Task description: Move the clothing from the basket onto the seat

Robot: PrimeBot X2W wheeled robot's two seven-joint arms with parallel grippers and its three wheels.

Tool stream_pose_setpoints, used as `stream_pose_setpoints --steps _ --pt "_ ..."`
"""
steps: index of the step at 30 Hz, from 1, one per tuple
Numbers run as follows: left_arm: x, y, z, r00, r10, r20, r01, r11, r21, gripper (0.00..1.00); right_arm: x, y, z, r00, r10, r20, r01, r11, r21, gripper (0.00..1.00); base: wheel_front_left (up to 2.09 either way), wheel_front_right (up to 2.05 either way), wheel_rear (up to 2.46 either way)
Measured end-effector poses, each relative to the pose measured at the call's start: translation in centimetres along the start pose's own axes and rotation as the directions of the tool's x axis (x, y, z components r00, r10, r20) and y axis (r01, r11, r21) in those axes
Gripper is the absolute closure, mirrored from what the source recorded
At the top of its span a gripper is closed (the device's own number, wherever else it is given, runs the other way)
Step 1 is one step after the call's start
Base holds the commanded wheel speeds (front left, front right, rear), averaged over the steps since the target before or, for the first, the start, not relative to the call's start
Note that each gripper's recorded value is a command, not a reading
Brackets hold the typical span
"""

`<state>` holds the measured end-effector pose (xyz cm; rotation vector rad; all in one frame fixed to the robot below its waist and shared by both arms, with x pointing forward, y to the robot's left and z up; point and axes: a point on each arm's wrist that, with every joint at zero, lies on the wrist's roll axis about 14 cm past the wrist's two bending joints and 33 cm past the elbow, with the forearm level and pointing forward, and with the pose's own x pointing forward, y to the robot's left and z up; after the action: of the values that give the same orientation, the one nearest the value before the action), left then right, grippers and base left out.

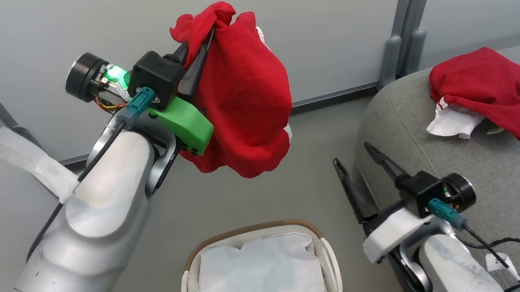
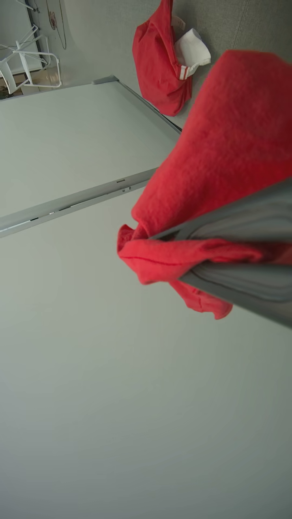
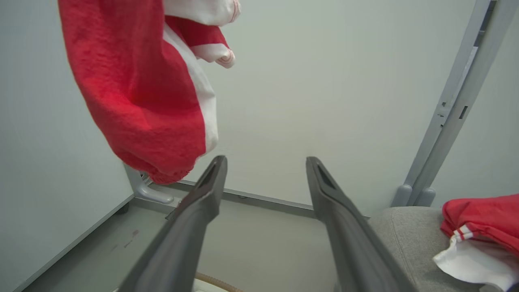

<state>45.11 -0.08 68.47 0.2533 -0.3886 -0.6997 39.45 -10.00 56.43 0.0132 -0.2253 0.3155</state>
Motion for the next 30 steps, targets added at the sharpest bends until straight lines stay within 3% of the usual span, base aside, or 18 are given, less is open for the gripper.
stream_pose_setpoints --steps 11,20,21,23,24,30 --pt "0.3 -1.9 1.3 0.998 -0.059 0.015 0.059 0.998 -0.003 1.00 3.8 6.1 3.3 0.971 0.225 0.076 -0.219 0.973 -0.072 0.00 0.00 0.00 0.00" --pt "-0.2 -3.3 1.6 0.995 -0.095 0.016 0.095 0.995 -0.014 1.00 5.9 8.1 3.1 0.952 0.302 0.050 -0.295 0.950 -0.102 0.00 0.00 0.00 0.00" --pt "-0.3 -3.3 1.5 0.995 -0.096 0.014 0.096 0.995 -0.016 1.00 6.0 8.2 3.1 0.951 0.304 0.050 -0.298 0.949 -0.099 0.35 0.00 0.00 0.00" --pt "-0.5 -3.3 1.5 0.995 -0.096 0.011 0.097 0.995 -0.019 1.00 6.2 8.4 3.2 0.949 0.311 0.051 -0.305 0.948 -0.093 0.89 0.00 0.00 0.00" --pt "-0.6 -3.3 1.4 0.995 -0.096 0.010 0.096 0.995 -0.025 1.00 6.2 8.5 3.1 0.948 0.314 0.050 -0.309 0.947 -0.092 1.00 0.00 0.00 0.00" --pt "-1.0 -3.3 0.5 0.996 -0.092 -0.010 0.091 0.995 -0.048 1.00 6.2 8.6 3.1 0.948 0.316 0.048 -0.311 0.946 -0.089 1.00 0.00 0.00 0.00"
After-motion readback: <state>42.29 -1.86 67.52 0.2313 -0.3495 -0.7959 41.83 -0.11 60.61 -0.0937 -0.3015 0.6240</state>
